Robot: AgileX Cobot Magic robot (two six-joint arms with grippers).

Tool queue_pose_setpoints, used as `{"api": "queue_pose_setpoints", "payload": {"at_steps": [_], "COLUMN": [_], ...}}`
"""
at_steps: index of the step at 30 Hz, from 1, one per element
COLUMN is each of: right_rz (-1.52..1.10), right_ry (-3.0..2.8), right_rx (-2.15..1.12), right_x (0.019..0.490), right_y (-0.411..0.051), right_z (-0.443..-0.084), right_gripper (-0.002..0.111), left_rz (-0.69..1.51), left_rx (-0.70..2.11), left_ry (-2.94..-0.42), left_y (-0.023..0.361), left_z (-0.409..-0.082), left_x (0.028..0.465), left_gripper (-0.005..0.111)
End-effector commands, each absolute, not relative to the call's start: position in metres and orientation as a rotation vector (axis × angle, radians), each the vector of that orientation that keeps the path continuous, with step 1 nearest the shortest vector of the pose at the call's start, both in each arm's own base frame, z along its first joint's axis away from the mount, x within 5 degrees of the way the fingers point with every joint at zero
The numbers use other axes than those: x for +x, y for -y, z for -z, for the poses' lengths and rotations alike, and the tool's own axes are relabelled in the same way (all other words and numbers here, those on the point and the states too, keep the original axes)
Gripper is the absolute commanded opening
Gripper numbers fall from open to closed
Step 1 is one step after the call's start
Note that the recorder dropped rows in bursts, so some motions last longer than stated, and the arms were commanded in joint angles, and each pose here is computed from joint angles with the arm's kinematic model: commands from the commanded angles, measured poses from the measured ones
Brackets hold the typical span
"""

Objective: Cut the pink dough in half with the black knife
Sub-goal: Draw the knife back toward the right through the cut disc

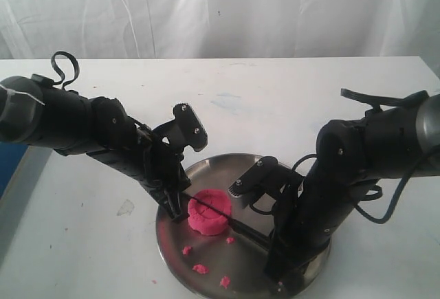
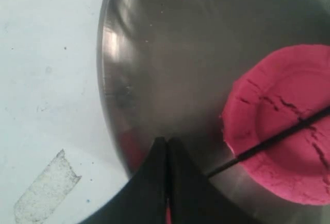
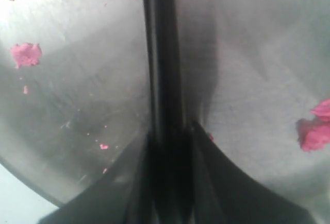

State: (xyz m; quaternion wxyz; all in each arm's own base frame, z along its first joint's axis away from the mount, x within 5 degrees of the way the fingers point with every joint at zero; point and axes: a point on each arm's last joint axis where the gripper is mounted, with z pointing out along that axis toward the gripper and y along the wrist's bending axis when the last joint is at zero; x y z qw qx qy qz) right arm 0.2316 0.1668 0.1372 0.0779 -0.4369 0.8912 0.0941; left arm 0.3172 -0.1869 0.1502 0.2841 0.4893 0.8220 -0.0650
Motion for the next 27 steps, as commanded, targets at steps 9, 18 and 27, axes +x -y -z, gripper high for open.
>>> {"api": "queue_pose_setpoints", "payload": {"at_steps": [9,18,27], "right_rz": [-0.294,-0.296,-0.299], "right_ry": [-2.692,-2.692,-2.711], "right_rx": [-1.267,-1.264,-1.236], "right_x": [0.2315,0.2316,0.2313], "right_y": [-0.1673,-0.1674,-0.1673], "right_z": [-0.1358,-0.1358,-0.1358], "right_gripper": [0.000,0.000,0.000], "left_rz": [0.245,0.263,0.263], "left_rx": [1.356,1.373,1.373], "left_ry": [-2.274,-2.299,-2.299], "left_y": [0.1875,0.1877,0.1877], "left_z": [-0.1403,-0.1349,-0.1349], "left_x": [0.3071,0.3054,0.3054], "left_gripper": [0.000,0.000,0.000]}}
